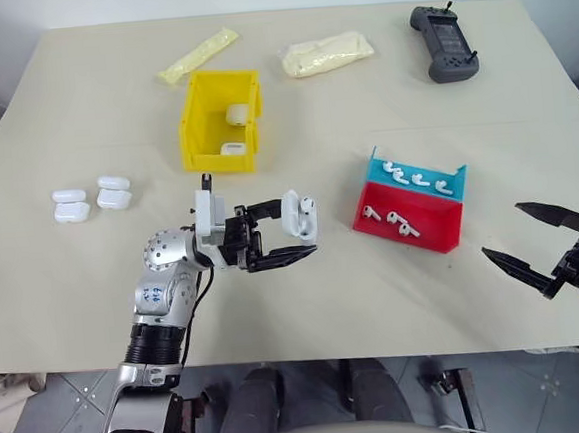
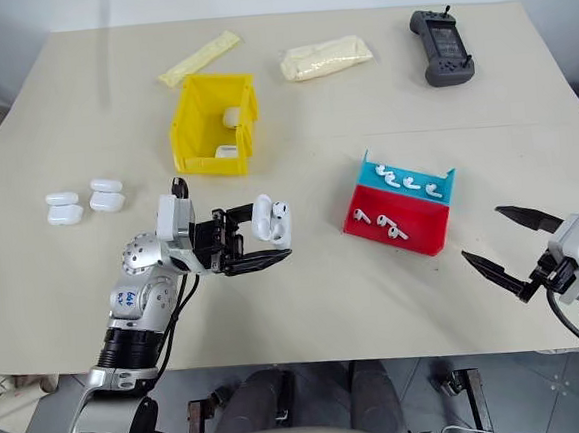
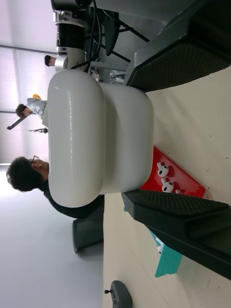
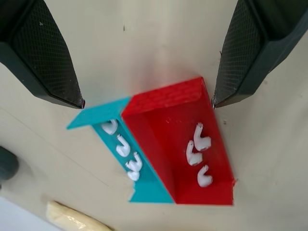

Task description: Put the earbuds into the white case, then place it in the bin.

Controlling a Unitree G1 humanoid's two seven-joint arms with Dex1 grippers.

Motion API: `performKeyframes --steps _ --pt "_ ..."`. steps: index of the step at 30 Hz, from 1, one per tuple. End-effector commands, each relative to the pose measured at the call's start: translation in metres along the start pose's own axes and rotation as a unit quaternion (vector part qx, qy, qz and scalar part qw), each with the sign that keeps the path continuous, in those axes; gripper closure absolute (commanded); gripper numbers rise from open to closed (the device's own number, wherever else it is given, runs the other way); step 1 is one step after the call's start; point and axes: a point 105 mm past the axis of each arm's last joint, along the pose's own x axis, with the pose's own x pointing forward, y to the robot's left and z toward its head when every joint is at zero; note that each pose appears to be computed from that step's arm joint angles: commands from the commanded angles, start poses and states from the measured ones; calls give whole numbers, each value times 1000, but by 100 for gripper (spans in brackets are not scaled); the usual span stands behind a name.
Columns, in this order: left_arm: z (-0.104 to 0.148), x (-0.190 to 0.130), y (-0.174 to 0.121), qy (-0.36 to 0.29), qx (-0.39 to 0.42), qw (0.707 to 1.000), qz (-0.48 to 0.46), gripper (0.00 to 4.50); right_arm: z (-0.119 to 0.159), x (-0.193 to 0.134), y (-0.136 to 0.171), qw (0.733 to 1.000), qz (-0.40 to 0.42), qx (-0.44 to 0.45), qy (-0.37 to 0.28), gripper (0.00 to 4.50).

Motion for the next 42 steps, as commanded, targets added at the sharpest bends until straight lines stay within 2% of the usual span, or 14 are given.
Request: performKeyframes --steps 1,4,9,11,15,19,28,35,38,42 --pt "3 4 -2 -4 15 1000 -7 176 29 16 -14 999 20 -29 -27 7" --pt "5 8 -3 -9 16 1000 -10 176 40 39 -26 998 59 -34 20 7" --pt "4 13 -6 -13 15 1000 -17 176 48 81 -60 985 75 -46 147 7" --pt "4 15 -6 -17 16 1000 -15 176 52 99 -73 983 66 -25 169 7" --pt "4 19 -8 -23 17 1000 -13 176 46 115 -73 966 115 -35 230 7" --pt "4 21 -11 -27 20 999 -7 176 33 118 -69 934 173 -55 307 7" --pt "4 21 -10 -32 27 999 13 176 23 129 -82 903 188 -90 377 7" --pt "4 21 -10 -35 31 999 23 176 14 134 -82 894 191 -89 395 7" --pt "4 21 -12 -36 30 999 24 176 12 136 -81 893 194 -82 398 68" --pt "4 21 -11 -37 32 999 25 176 8 135 -80 886 201 -93 408 196"
